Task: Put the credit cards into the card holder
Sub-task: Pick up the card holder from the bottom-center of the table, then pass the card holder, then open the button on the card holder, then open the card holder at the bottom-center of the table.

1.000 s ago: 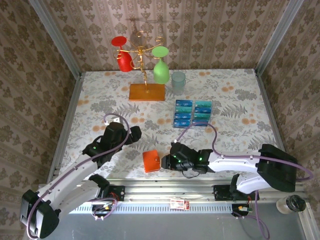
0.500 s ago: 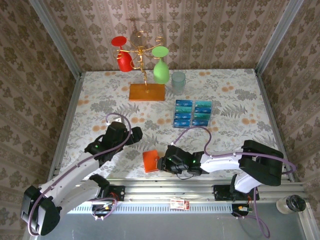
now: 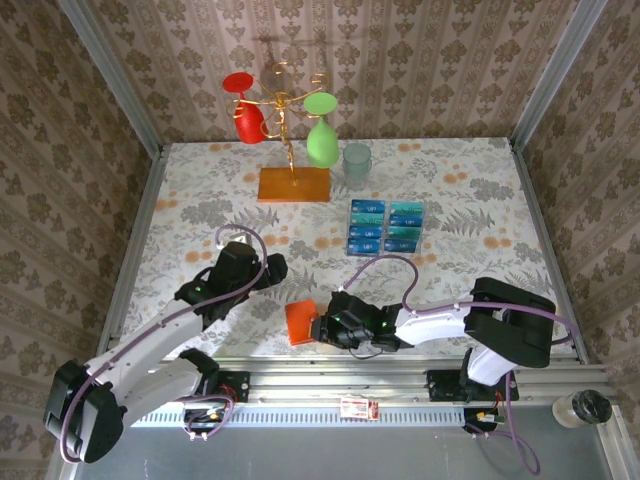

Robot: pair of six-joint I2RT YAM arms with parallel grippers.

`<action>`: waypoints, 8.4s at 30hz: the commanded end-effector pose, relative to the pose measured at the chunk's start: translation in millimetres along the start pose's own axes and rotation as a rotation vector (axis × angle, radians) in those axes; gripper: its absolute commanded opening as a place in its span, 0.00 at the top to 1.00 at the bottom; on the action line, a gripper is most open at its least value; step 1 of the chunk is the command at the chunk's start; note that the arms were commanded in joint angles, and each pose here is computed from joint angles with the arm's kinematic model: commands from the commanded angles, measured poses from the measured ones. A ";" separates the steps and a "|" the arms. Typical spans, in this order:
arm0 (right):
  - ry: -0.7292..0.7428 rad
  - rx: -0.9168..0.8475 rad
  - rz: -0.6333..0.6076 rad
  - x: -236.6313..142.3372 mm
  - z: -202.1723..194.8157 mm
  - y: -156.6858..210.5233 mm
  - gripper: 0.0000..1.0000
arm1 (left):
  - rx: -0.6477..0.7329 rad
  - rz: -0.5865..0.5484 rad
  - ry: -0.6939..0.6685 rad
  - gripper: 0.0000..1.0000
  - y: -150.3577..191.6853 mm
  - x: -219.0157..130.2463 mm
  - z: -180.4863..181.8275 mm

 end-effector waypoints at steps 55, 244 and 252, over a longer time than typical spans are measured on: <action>-0.542 -0.027 -0.128 -151.7 107.0 -107.8 1.00 | -0.381 -0.143 0.741 0.01 -62.7 -0.2 -139.1; -0.749 0.131 -0.204 -136.3 110.6 -183.0 0.69 | -0.783 -0.427 1.055 1.00 -120.5 -21.9 -153.7; -0.793 0.152 -0.202 -143.4 113.3 -185.5 0.69 | -0.837 -0.451 1.059 1.00 -125.6 -24.7 -158.5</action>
Point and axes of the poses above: each hand's point on the last joint's axis, 136 mm out from that joint toward the fingers, its own x axis out along the fingers, its own z axis along the line the jaws close on, y = z × x, the point moved 4 cm from there along -x, back along the fingers, and after that the axes turned 7 degrees about x, right-handed, at the moved point
